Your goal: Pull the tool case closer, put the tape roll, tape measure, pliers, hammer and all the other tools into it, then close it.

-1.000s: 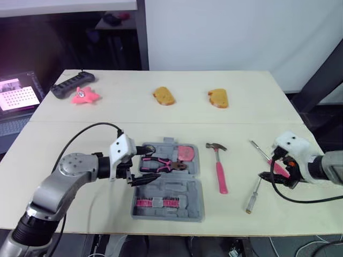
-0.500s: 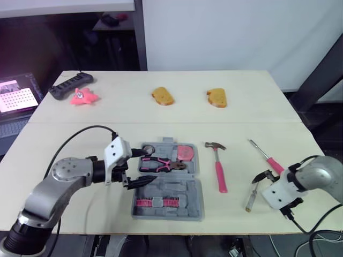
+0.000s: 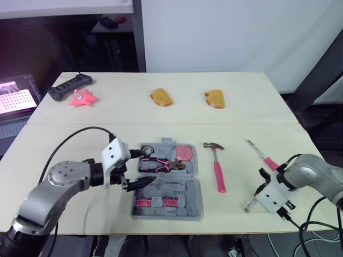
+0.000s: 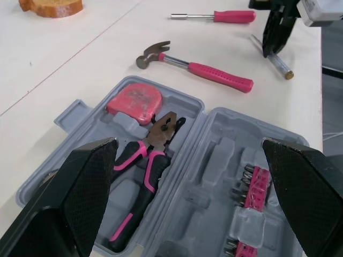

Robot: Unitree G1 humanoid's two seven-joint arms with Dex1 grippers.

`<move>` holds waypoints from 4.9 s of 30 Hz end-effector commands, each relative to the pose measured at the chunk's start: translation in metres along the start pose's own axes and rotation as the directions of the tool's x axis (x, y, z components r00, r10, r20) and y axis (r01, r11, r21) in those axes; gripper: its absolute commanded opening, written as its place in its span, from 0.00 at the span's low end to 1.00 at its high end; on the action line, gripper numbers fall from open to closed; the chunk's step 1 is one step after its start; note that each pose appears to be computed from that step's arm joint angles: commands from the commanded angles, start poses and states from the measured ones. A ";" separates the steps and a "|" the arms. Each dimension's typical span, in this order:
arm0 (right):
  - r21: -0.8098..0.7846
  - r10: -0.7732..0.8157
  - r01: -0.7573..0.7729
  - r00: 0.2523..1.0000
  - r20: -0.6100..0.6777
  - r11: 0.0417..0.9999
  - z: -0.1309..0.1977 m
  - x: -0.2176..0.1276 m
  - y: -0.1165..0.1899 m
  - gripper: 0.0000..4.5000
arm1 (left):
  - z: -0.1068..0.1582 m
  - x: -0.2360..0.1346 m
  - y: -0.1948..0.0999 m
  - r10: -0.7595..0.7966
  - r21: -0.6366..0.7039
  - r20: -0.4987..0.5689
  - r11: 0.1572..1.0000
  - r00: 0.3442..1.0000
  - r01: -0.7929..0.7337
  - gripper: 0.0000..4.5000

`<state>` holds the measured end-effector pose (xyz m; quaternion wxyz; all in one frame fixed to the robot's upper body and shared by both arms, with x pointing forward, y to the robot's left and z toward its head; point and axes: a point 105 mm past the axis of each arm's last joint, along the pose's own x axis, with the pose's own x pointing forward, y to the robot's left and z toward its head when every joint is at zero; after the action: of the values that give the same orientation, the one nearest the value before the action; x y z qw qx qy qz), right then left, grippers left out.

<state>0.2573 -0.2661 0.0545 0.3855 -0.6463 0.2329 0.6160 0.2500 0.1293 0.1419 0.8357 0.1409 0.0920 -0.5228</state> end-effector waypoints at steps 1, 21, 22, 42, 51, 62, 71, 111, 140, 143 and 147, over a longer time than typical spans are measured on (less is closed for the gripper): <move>-0.005 -0.036 0.036 0.999 0.003 0.999 0.001 -0.002 -0.011 0.02 | 0.009 -0.003 0.000 0.009 0.038 0.023 0.999 1.000 -0.010 1.00; 0.909 -0.411 -0.014 0.889 0.202 0.417 0.069 -0.071 -0.062 0.02 | -0.011 -0.047 0.013 0.078 -0.013 0.062 0.997 0.995 -0.077 1.00; 0.925 -0.406 -0.046 0.890 0.209 0.377 0.073 -0.070 -0.066 0.02 | -0.014 -0.051 0.014 0.086 -0.011 0.053 0.996 0.995 -0.086 1.00; 0.838 -0.240 -0.012 0.956 0.169 0.545 0.124 -0.049 -0.149 0.02 | -0.049 -0.119 -0.016 0.284 -0.030 -0.093 0.957 0.954 -0.287 1.00; 0.701 -0.196 0.082 0.977 0.085 0.708 0.153 -0.027 -0.169 0.02 | -0.053 -0.121 -0.020 0.285 -0.014 -0.077 0.958 0.956 -0.286 1.00; 0.626 -0.146 0.069 0.987 0.072 0.776 0.196 -0.004 -0.193 0.02 | -0.070 -0.128 -0.022 0.273 -0.034 -0.123 0.960 0.954 -0.279 1.00; 0.610 -0.110 0.031 0.990 0.093 0.792 0.216 0.003 -0.196 0.02 | -0.074 -0.127 -0.027 0.280 -0.040 -0.134 0.957 0.951 -0.288 1.00; 0.982 -0.231 0.170 0.962 -0.147 0.083 -0.028 -0.024 -0.022 0.02 | -0.036 -0.085 -0.004 0.110 0.024 -0.040 0.994 0.993 -0.109 1.00; 0.961 -0.519 0.276 0.820 -0.241 -0.010 -0.045 -0.009 0.007 0.84 | -0.042 -0.076 0.002 0.044 0.034 -0.040 0.999 0.998 -0.042 1.00; 0.965 -0.529 0.260 0.815 -0.238 -0.034 -0.047 -0.005 0.010 0.84 | -0.043 -0.076 0.003 0.043 0.035 -0.040 0.999 0.998 -0.041 1.00; 0.974 -0.520 0.221 0.826 -0.217 -0.055 -0.045 0.001 0.015 0.79 | -0.043 -0.075 0.004 0.043 0.037 -0.040 0.998 0.998 -0.042 1.00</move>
<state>0.2766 -0.3044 0.0508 0.8877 -0.1883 0.3453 0.2395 0.2194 0.2107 0.1191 0.8457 0.1562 0.1075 -0.4989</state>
